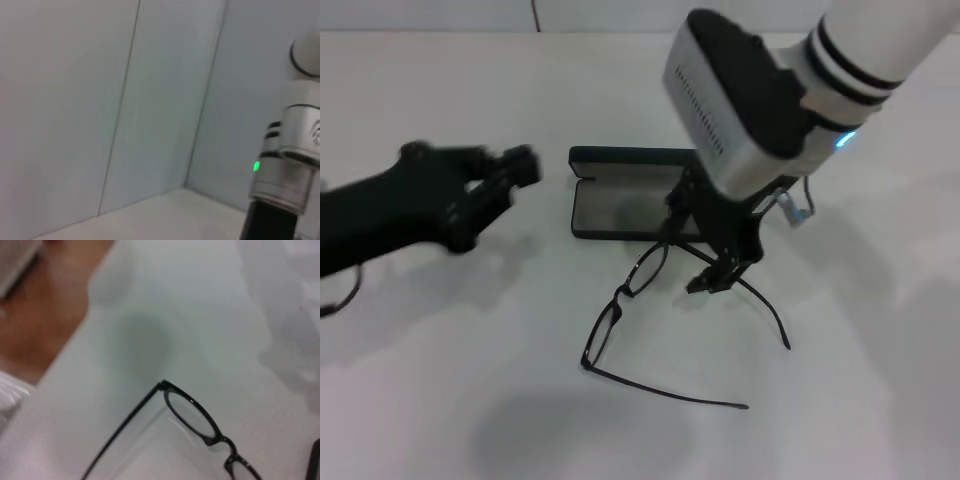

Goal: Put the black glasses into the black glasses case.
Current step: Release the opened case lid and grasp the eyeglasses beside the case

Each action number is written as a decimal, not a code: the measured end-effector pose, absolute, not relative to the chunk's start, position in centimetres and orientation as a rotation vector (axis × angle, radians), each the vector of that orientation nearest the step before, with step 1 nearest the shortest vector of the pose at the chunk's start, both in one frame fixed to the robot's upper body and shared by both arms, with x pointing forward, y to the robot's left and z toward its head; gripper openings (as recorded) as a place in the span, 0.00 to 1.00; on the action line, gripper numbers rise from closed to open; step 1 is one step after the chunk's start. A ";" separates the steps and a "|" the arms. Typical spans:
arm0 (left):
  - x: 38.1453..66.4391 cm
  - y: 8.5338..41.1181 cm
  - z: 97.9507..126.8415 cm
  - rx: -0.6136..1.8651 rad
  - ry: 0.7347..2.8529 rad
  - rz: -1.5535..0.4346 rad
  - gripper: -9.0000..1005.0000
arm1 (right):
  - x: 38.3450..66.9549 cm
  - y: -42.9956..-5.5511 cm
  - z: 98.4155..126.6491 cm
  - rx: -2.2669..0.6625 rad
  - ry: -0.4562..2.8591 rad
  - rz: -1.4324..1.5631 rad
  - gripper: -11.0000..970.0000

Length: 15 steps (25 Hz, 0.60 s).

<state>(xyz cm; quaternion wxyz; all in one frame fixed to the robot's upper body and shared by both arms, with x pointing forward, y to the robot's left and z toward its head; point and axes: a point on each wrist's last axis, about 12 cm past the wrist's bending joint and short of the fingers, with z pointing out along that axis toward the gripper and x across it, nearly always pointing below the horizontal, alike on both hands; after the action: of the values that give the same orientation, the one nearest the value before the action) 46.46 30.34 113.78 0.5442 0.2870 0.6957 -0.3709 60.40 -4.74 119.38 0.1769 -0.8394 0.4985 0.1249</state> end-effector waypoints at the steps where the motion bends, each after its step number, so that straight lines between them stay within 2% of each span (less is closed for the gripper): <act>1: 46.0 31.0 113.2 0.662 1.635 -0.892 0.10 | 60.3 -4.5 119.4 -2.386 1.394 0.338 0.80; 2: 45.6 31.7 112.6 0.633 1.617 -0.907 0.07 | 60.2 -4.2 119.5 -2.397 1.372 0.324 0.80; 5: 44.5 33.8 111.2 0.557 1.580 -0.931 0.07 | 59.9 -3.6 120.2 -2.417 1.331 0.314 0.65; 10: 42.9 35.3 109.1 0.507 1.566 -0.958 0.07 | 58.9 -2.3 120.4 -2.487 1.250 0.304 0.65; 15: 41.5 35.1 107.2 0.516 1.585 -0.968 0.07 | 57.4 -0.8 118.8 -2.592 1.090 0.186 0.65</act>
<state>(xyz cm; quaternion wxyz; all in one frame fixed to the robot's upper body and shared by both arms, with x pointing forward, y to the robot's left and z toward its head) 41.54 35.14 107.24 0.5704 0.2198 0.6755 -0.4123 57.41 -0.78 118.81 0.1611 -0.9077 0.3819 0.0651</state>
